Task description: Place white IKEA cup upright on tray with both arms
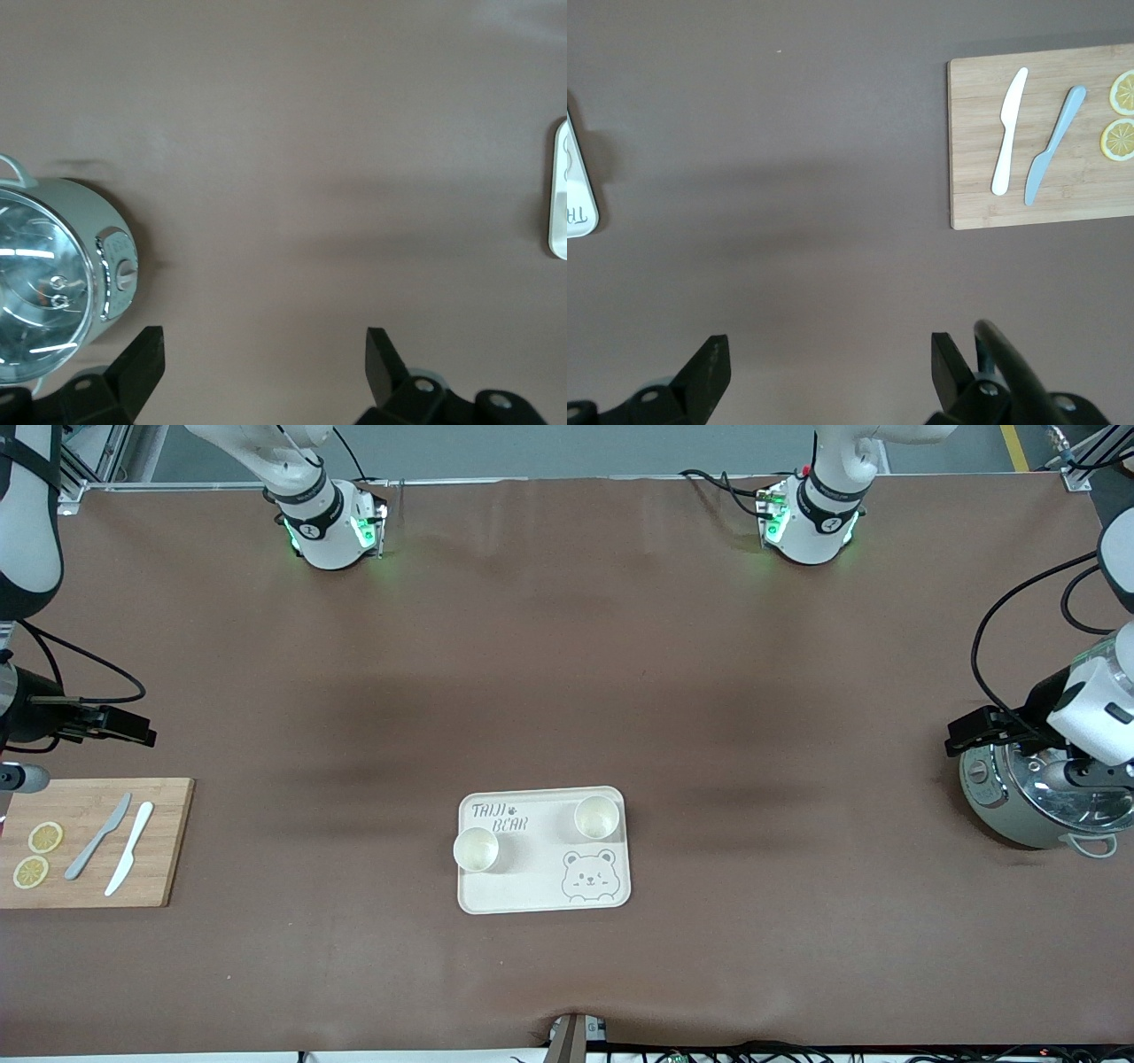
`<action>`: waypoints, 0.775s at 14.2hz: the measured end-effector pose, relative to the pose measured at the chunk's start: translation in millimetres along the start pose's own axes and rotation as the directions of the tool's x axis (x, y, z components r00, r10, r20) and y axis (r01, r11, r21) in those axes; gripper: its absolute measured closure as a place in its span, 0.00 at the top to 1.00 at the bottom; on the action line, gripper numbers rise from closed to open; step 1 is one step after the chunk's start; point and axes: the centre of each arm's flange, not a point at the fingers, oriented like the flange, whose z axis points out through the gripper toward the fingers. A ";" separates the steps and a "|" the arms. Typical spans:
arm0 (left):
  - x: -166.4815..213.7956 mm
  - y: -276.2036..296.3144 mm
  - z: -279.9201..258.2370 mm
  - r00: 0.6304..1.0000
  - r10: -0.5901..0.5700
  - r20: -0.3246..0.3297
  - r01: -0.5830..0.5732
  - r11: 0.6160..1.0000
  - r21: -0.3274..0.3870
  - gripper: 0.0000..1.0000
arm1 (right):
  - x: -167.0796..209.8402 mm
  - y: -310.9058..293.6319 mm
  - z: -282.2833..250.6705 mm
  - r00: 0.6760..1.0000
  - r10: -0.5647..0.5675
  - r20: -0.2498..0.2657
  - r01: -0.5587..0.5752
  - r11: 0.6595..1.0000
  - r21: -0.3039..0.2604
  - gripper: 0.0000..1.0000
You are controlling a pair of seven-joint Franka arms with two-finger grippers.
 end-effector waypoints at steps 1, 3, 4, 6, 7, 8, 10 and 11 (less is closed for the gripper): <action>0.7 0.1 -8.4 1.000 0.003 -0.015 -0.003 1.000 0.008 1.00 | 0.7 0.0 1.9 1.000 0.000 0.003 0.000 1.000 0.000 1.00; 0.1 1.2 -21.2 1.000 0.007 -0.022 -0.007 1.000 0.013 1.00 | 1.5 0.2 3.7 1.000 0.000 0.005 0.000 1.000 0.000 1.00; -0.1 1.7 -26.8 1.000 0.008 -0.026 -0.008 1.000 0.013 1.00 | 1.6 0.1 3.7 1.000 0.000 0.005 0.000 1.000 0.000 1.00; 0.0 2.9 -35.9 0.999 0.010 -0.037 -0.010 1.000 0.013 1.00 | 1.6 -0.2 3.7 1.000 -0.001 0.005 0.001 1.000 0.000 1.00; -0.3 4.1 -40.4 0.999 0.012 -0.040 -0.012 1.000 0.013 1.00 | 1.6 -0.4 3.7 1.000 -0.001 0.005 0.001 1.000 0.000 1.00; -1.8 5.5 -47.1 0.999 0.015 -0.036 -0.014 1.000 0.012 1.00 | 1.6 -0.4 3.7 1.000 -0.001 0.005 0.001 1.000 0.000 1.00; -6.0 8.2 -67.6 0.999 0.020 -0.037 -0.019 1.000 0.011 1.00 | 1.6 -0.4 3.7 1.000 -0.001 0.005 0.001 1.000 0.000 1.00; -7.6 8.7 -75.1 0.999 0.021 -0.041 -0.020 1.000 0.011 1.00 | 1.6 -0.5 3.7 1.000 -0.001 0.005 0.001 1.000 0.000 1.00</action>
